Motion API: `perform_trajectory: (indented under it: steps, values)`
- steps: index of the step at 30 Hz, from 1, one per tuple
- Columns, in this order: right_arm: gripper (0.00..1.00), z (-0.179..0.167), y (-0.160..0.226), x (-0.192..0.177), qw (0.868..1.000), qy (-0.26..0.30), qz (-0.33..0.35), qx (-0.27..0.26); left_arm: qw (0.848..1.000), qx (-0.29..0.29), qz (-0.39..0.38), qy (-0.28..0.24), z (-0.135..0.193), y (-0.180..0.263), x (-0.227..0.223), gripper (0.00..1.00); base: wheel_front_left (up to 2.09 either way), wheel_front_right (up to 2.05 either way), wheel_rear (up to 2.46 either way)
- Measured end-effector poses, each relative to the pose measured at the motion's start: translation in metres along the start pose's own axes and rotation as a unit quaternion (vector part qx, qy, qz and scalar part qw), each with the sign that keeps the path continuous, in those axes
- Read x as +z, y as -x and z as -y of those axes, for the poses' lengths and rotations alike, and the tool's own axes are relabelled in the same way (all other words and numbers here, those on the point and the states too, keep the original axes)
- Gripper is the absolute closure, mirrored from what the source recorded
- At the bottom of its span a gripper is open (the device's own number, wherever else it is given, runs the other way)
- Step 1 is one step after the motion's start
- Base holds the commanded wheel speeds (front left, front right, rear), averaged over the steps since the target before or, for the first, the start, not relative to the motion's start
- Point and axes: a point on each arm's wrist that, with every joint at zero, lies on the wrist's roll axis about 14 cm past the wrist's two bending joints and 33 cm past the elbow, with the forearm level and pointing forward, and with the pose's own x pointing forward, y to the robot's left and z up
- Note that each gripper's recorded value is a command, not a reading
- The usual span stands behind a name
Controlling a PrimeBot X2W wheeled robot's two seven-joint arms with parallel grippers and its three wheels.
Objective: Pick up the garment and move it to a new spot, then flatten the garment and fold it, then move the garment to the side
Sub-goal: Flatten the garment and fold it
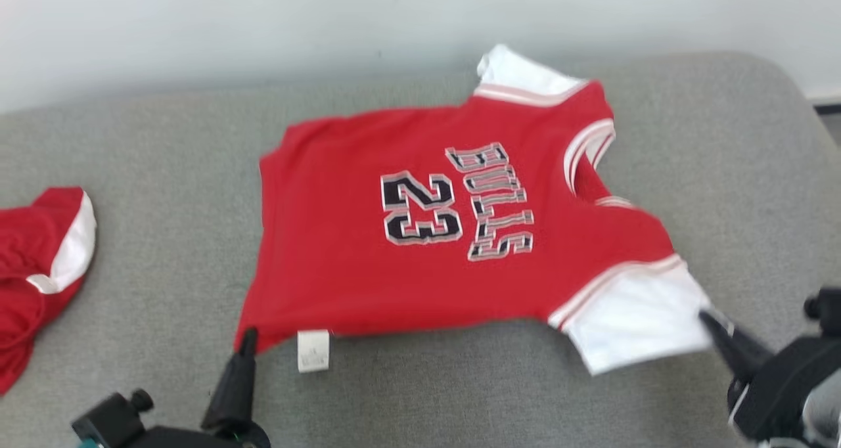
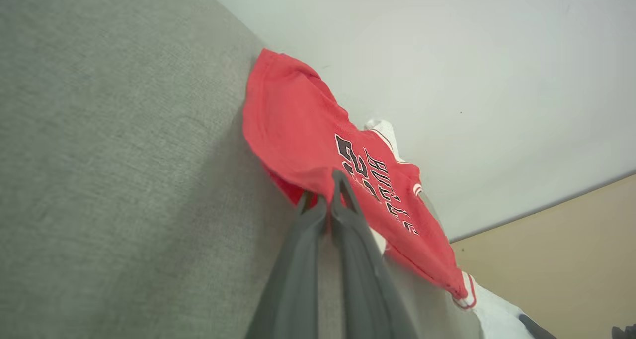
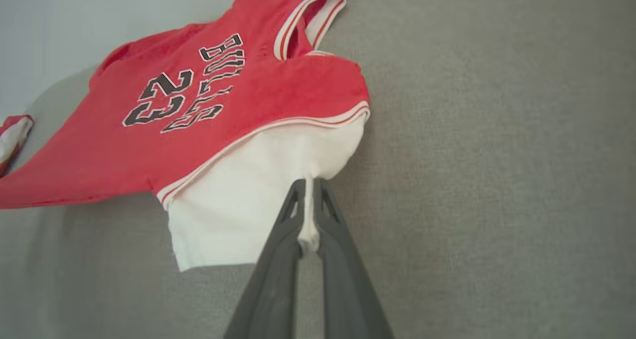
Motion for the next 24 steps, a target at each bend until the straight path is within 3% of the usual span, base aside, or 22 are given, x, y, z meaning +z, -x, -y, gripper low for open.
perform_trajectory:
  steps: [6,10,18,24]
  values:
    - [1.00,-0.010,0.034,-0.039,0.997,0.003,-0.077,-0.019,1.000,0.012,-0.018,-0.003,0.004,0.024,-0.013,1.00,0.00,0.00,0.00]
    - [1.00,-0.008,0.054,-0.067,0.990,0.009,-0.134,-0.036,0.997,0.033,-0.070,-0.020,-0.007,0.042,-0.033,1.00,0.00,0.00,0.00]
    - [1.00,-0.013,0.074,-0.085,0.985,-0.001,-0.170,-0.042,0.991,0.057,-0.116,-0.030,-0.017,0.067,-0.048,1.00,0.00,0.00,0.00]
    - [1.00,-0.013,0.076,-0.075,0.987,0.004,-0.151,-0.047,0.991,0.059,-0.118,-0.033,-0.018,0.070,-0.047,1.00,0.00,0.00,0.00]
